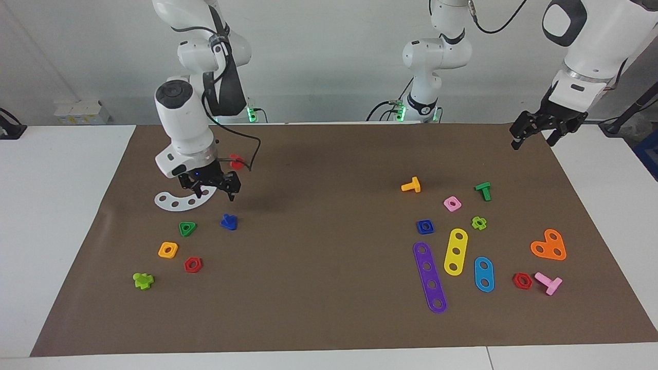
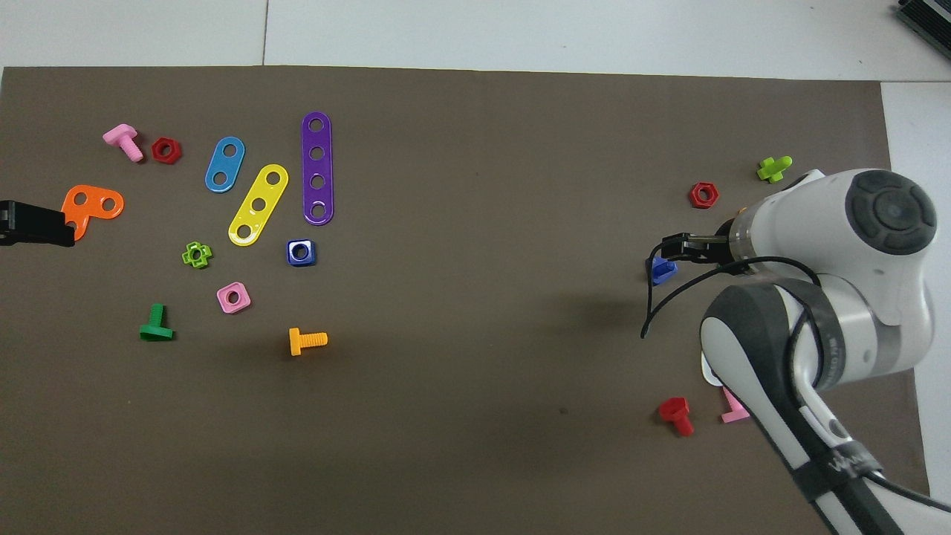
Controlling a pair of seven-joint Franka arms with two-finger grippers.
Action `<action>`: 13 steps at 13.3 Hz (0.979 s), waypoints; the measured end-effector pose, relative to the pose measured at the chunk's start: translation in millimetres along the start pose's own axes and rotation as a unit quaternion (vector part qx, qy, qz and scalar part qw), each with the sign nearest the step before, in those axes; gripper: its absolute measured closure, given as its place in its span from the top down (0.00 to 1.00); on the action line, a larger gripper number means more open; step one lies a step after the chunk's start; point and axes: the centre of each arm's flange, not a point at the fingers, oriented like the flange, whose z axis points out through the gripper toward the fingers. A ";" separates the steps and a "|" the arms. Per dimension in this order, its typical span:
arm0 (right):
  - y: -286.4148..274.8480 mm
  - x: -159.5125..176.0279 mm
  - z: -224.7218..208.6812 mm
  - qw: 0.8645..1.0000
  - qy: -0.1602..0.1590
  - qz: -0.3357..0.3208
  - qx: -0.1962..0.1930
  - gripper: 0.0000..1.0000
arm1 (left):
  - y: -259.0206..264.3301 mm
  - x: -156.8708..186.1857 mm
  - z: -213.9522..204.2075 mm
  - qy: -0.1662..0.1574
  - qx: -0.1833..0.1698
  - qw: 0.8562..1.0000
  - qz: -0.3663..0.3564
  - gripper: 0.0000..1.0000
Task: Unscrew and place screws in storage area
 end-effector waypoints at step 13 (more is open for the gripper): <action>13.3 17.3 -179.2 1.000 -0.017 0.010 -0.008 0.99 | 0.0 0.0 -0.1 0.000 0.000 1.000 0.000 1.00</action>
